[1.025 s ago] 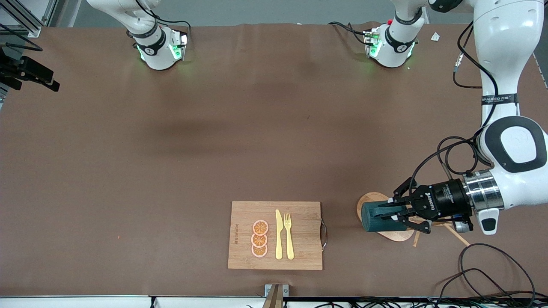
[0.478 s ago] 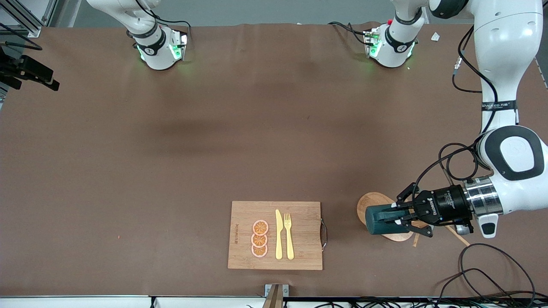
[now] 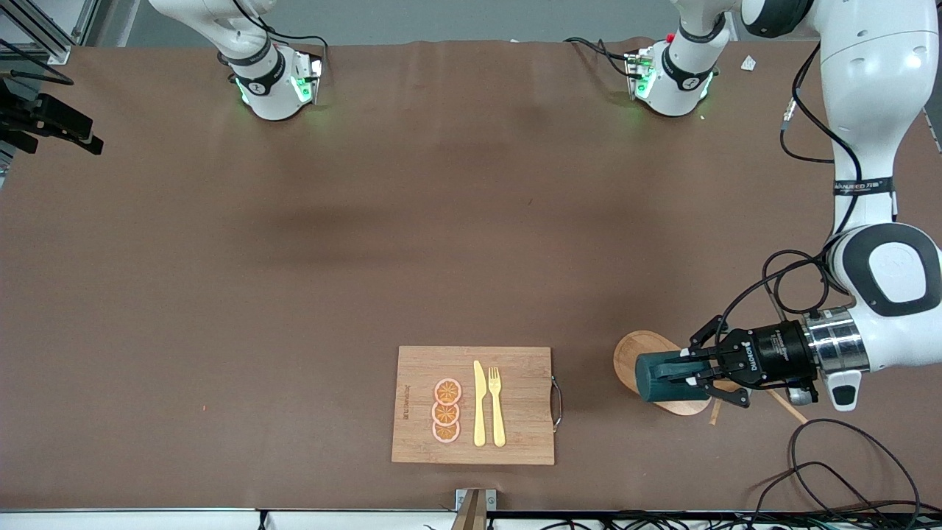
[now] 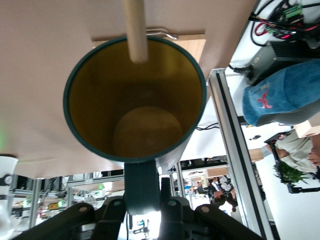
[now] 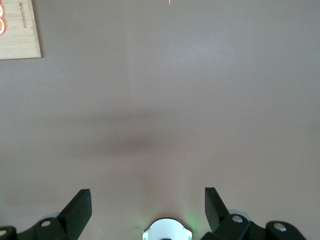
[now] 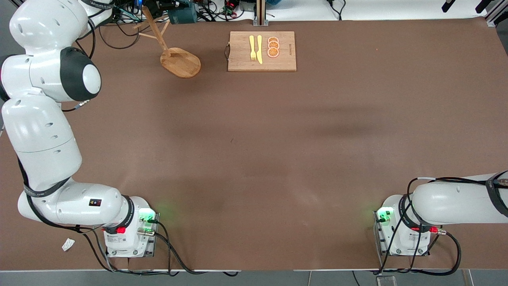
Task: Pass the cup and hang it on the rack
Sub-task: 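Hang the mug handle onto a rack peg with the left gripper, then open the left gripper and release the mug on the rack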
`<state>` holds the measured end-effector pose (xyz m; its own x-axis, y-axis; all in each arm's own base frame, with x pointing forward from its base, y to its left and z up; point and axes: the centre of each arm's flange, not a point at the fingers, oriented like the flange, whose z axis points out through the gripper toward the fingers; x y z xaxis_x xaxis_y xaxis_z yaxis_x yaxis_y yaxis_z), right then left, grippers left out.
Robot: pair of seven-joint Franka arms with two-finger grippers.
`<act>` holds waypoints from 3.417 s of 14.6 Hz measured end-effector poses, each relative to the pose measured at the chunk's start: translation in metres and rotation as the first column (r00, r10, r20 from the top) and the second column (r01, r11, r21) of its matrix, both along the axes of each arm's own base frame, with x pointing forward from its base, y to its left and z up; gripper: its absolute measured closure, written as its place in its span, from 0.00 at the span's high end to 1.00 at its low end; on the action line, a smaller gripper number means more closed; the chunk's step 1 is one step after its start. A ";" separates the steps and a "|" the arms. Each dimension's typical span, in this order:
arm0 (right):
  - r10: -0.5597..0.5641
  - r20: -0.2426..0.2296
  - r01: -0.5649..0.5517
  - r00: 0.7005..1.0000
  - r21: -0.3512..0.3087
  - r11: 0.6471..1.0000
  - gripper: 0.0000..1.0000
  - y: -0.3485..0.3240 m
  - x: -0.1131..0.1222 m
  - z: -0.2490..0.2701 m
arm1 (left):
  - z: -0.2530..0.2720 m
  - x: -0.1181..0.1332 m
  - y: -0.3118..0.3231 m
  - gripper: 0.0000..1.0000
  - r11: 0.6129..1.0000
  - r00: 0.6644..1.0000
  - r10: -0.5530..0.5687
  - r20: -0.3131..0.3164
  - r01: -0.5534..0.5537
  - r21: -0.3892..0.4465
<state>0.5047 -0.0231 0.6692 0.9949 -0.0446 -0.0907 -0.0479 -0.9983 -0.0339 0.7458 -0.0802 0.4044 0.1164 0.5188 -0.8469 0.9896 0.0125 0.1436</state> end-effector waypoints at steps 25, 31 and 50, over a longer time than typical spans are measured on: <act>0.041 -0.002 -0.041 0.999 -0.012 0.999 1.00 0.002 0.000 0.000 | -0.025 -0.005 0.065 0.21 0.998 0.999 -0.049 0.011 0.049 -0.032; 0.041 -0.002 -0.041 0.999 -0.012 0.999 1.00 0.002 0.000 0.000 | -0.033 -0.004 0.075 0.21 0.998 0.999 -0.047 0.021 0.048 -0.031; 0.040 -0.013 -0.040 0.999 -0.012 0.999 1.00 0.002 -0.001 -0.002 | -0.020 -0.001 0.068 1.00 0.997 0.994 -0.073 0.078 0.076 -0.035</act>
